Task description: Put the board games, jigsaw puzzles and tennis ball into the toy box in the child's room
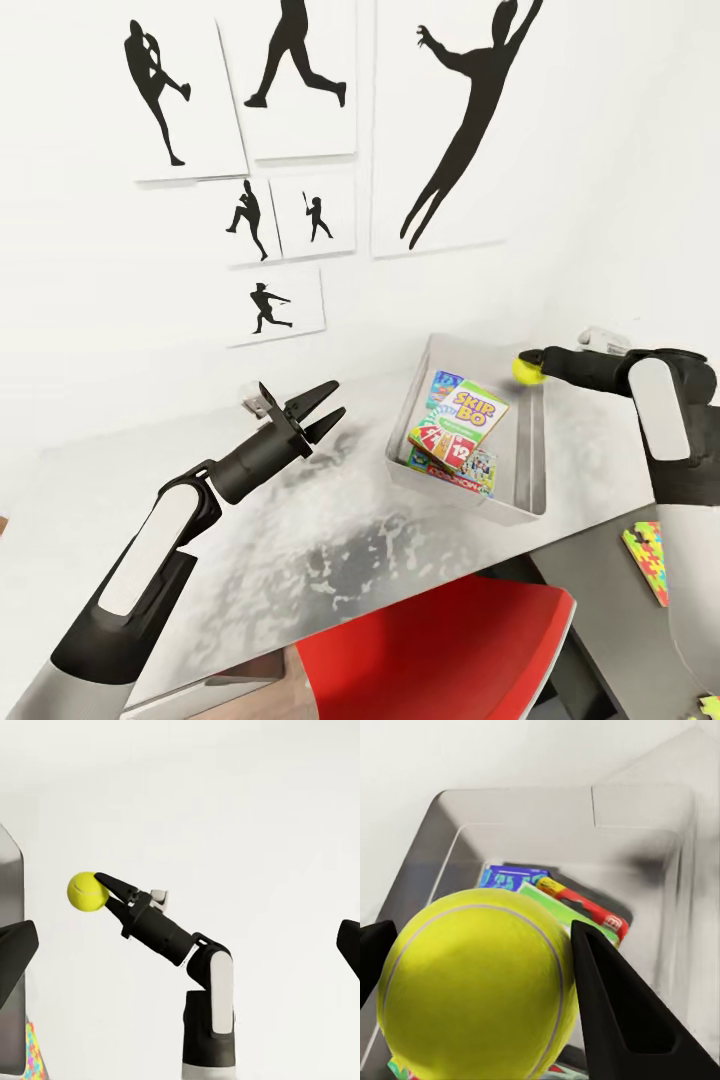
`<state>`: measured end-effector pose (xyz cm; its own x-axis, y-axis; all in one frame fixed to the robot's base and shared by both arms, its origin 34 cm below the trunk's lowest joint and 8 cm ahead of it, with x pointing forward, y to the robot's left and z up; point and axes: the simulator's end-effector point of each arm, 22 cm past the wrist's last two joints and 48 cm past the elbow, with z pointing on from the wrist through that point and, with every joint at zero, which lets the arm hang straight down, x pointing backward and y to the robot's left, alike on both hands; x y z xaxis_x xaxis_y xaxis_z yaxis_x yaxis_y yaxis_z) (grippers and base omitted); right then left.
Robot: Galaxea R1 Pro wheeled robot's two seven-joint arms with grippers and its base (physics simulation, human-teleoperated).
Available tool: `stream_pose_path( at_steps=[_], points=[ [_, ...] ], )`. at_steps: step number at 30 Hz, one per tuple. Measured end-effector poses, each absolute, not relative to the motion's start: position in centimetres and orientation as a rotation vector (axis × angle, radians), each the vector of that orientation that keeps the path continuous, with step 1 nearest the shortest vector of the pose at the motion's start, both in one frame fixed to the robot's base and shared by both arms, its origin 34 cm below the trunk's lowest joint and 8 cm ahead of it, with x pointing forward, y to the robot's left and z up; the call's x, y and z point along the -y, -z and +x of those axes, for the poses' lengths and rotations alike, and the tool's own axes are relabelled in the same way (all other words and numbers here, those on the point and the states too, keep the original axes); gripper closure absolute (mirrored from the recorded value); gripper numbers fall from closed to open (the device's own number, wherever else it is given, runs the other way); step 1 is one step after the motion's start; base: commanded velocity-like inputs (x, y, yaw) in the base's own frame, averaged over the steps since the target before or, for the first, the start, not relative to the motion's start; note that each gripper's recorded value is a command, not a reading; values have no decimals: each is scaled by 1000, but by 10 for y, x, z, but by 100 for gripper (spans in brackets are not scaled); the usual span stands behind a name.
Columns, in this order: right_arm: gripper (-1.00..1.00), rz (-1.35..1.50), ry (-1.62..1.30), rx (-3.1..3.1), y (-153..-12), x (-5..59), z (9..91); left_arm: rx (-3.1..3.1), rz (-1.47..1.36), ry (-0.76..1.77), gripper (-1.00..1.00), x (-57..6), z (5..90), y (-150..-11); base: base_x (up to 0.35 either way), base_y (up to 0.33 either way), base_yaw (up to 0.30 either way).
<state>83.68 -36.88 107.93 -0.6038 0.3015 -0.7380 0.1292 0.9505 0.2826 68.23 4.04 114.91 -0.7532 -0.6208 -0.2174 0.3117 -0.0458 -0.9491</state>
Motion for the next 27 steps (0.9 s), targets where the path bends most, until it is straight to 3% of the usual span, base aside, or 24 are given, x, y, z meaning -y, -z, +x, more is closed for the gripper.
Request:
stream_pose_path(
  at_steps=[27],
  points=[
    [100,237,-207,-2249,-1090,334,866,-1591,-328,1864,-100,-40,683,-1151,0,0,0]
  ],
)
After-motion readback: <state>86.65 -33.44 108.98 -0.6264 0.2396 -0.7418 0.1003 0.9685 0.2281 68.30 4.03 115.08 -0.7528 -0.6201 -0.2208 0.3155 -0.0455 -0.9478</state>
